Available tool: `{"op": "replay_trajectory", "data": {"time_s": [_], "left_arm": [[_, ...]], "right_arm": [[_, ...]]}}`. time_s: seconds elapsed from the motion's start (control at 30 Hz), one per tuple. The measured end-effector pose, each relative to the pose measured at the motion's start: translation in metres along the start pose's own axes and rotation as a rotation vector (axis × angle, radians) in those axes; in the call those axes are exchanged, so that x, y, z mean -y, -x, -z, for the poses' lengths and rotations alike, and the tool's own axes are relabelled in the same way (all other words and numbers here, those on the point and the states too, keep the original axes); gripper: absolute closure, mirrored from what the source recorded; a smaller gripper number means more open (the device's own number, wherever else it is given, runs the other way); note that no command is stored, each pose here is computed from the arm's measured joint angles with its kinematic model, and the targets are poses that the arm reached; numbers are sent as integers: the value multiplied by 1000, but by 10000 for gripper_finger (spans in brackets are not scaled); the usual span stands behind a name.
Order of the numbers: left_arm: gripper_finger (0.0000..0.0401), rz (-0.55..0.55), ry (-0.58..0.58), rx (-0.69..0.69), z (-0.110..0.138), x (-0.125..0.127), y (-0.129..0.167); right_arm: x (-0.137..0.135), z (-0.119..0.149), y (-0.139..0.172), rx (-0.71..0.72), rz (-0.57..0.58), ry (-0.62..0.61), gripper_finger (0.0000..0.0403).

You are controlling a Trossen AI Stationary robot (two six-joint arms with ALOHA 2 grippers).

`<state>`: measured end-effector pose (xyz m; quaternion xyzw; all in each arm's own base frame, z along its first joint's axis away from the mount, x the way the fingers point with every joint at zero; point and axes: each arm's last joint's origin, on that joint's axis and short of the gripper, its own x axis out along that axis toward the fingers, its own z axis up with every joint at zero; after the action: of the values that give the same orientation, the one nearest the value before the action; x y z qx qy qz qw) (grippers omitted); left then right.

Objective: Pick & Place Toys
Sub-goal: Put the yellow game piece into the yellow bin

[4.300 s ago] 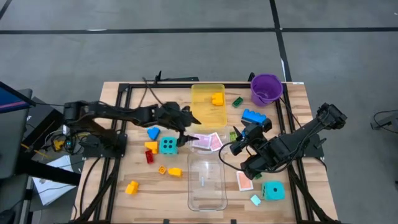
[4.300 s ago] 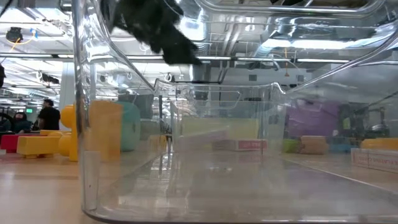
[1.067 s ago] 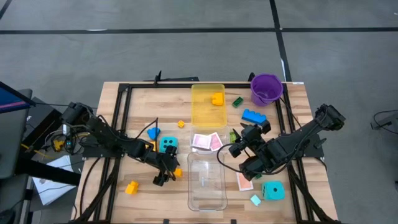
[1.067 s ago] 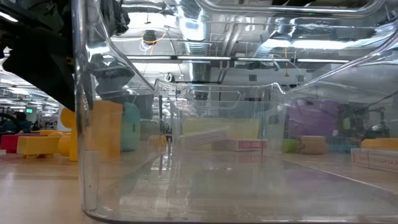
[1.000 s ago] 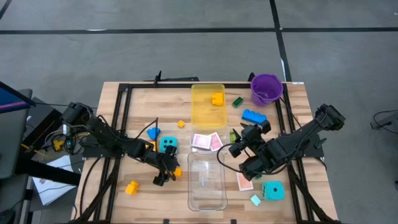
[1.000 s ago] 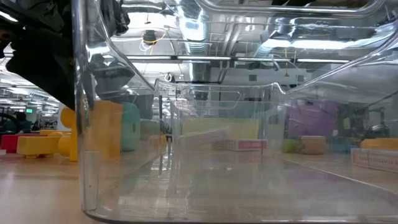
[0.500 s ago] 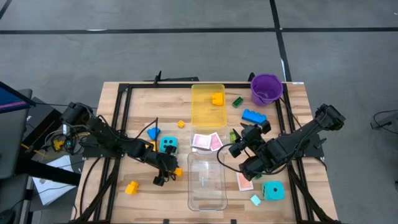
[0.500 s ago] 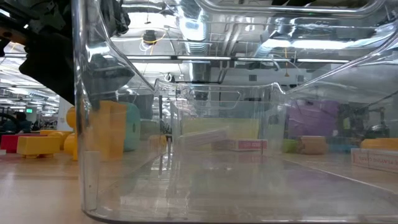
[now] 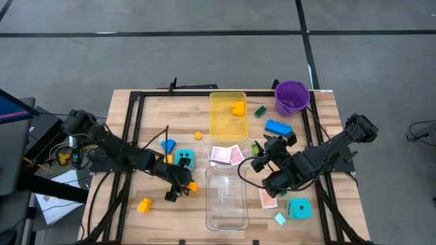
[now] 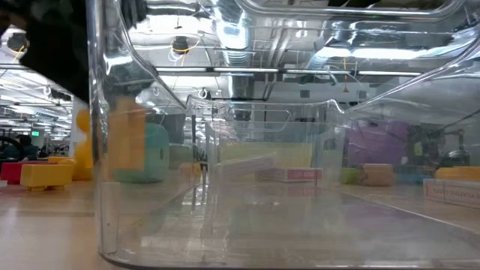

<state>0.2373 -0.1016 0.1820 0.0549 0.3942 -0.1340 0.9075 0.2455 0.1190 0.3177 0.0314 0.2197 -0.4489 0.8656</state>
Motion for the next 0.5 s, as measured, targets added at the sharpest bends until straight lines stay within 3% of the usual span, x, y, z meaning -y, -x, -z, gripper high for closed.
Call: {"op": "replay_trajectory", "data": {"time_s": [0.23,0.5], "left_arm": [[265,-28,-37,180,-14,-4,48],[262,-351,-150,436,-33,-24,92]], "right_arm": [[0,0,0,0,0,0,230],[0,0,0,0,-1,-1,230]]}}
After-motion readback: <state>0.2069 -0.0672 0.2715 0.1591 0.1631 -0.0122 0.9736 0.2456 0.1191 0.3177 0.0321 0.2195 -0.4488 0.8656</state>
